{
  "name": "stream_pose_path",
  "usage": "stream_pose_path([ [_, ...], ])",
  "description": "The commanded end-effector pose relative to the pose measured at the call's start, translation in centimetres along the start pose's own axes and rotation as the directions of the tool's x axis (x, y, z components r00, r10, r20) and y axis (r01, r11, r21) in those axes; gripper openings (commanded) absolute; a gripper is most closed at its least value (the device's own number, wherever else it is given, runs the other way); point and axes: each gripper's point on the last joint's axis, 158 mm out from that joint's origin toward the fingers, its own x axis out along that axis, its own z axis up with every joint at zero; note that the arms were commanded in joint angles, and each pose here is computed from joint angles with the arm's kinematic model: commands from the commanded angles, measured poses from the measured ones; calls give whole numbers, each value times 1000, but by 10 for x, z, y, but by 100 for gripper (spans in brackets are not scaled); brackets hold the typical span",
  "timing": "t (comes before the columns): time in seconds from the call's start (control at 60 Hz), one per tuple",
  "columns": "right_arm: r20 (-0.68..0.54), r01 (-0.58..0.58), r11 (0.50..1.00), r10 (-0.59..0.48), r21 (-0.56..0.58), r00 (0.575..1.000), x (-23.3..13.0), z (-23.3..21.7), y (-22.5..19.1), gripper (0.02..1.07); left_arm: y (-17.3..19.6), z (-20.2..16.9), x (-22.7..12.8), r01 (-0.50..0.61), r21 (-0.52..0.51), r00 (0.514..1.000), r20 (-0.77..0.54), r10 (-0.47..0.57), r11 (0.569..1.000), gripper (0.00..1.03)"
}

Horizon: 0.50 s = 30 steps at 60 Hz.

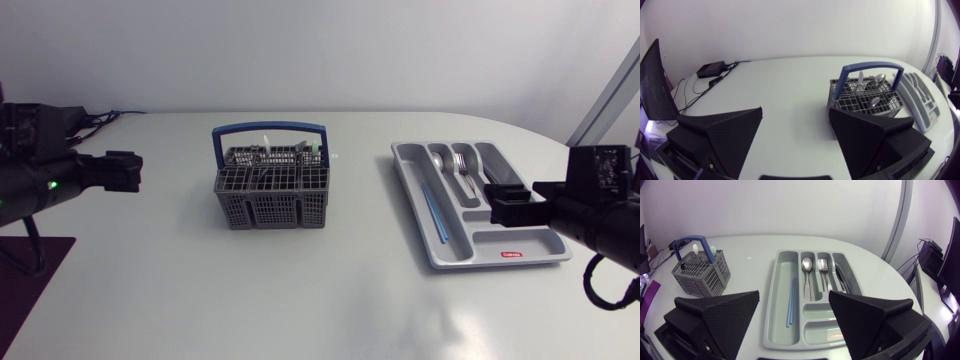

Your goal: Unload the cutlery basket into the drawer organizer.

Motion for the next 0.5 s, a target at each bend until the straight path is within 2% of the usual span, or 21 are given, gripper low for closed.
stream_pose_path([
  [0.0,-44,-25,999,24,-27,999,5,4,6,102,-4,4,19,2,103,998,-64,5,995,92],
  [0.133,-120,-123,992,120,-19,985,11,-3,25,102,-16,1,39,51,241,989,-149,-15,969,97],
  [0.25,-184,-186,976,163,-113,969,16,-10,34,102,-33,0,53,108,329,983,-179,-51,938,99],
  [0.317,-216,-217,961,178,-171,960,22,-12,41,102,-42,3,65,149,346,980,-178,-91,926,99],
  [0.383,-233,-230,956,185,-183,955,28,-12,44,102,-51,6,78,201,340,972,-183,-145,919,99],
  [0.483,-262,-255,945,199,-203,944,35,-15,51,102,-68,-4,97,327,296,930,-269,-250,897,99],
])
